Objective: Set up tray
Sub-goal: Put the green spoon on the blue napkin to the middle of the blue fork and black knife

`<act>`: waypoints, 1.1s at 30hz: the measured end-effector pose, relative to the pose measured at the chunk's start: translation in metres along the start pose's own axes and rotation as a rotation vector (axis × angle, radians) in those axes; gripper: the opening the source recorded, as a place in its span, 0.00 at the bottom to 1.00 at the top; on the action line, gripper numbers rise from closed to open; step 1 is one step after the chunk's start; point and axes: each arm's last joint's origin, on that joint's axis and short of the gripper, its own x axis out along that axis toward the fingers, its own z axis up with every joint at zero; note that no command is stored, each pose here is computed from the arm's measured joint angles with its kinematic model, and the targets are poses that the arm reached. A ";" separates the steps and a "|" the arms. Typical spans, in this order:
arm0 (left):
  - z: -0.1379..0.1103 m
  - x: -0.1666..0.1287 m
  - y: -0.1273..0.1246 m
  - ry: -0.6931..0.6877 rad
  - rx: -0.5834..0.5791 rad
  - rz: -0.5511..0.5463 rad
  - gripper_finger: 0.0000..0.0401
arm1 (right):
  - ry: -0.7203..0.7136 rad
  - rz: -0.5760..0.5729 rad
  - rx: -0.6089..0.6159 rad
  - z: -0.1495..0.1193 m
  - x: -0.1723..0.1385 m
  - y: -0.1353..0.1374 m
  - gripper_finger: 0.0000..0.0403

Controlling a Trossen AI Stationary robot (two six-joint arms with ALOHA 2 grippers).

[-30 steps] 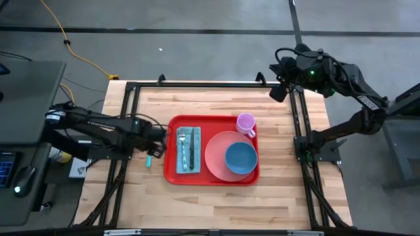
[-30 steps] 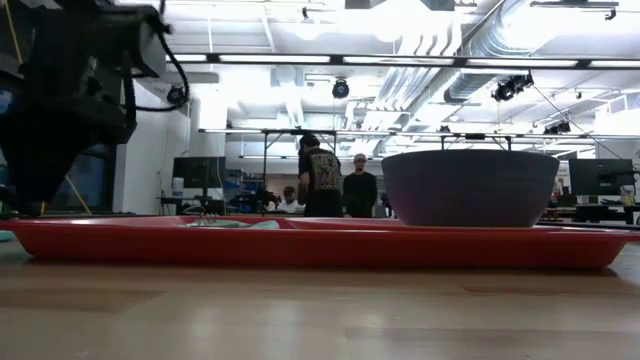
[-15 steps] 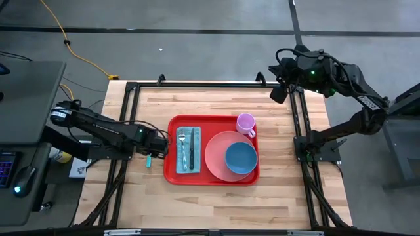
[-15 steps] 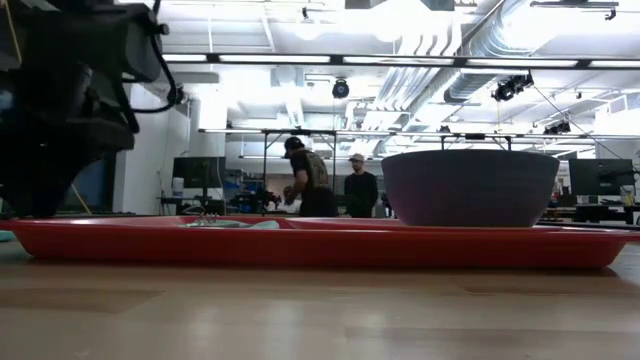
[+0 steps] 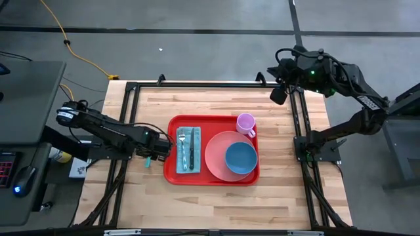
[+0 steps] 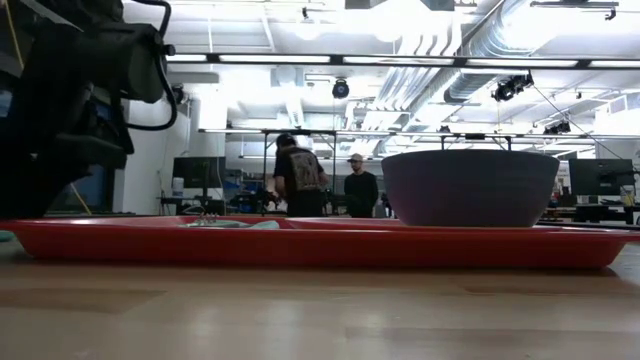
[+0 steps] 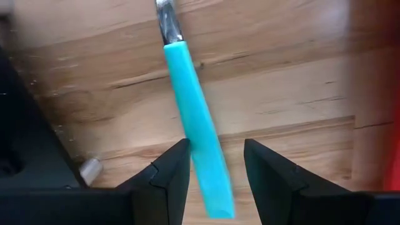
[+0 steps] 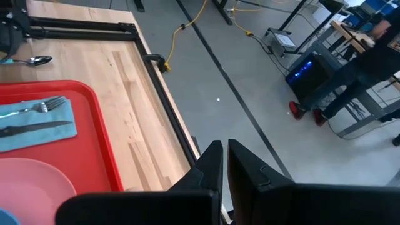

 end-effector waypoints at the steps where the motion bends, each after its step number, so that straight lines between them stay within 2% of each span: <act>1: 0.000 0.000 -0.001 0.000 0.000 -0.005 0.45 | -0.001 0.005 0.000 0.000 0.000 0.000 0.00; 11: 0.000 0.000 0.001 -0.011 -0.024 0.011 0.45 | -0.003 0.024 0.002 0.000 0.000 0.001 0.00; 19: 0.000 0.016 0.004 0.016 -0.051 -0.044 0.45 | 0.004 0.026 -0.005 -0.001 0.000 0.001 0.00; 28: 0.001 0.017 0.005 0.008 -0.024 -0.032 0.45 | -0.007 0.021 -0.010 -0.003 -0.006 -0.002 0.00; 30: 0.001 0.017 0.005 0.007 -0.015 -0.034 0.42 | -0.009 0.020 -0.010 -0.003 -0.007 -0.002 0.00; 33: 0.001 0.017 0.005 0.006 -0.013 -0.040 0.32 | -0.010 0.020 -0.015 -0.003 -0.007 -0.002 0.00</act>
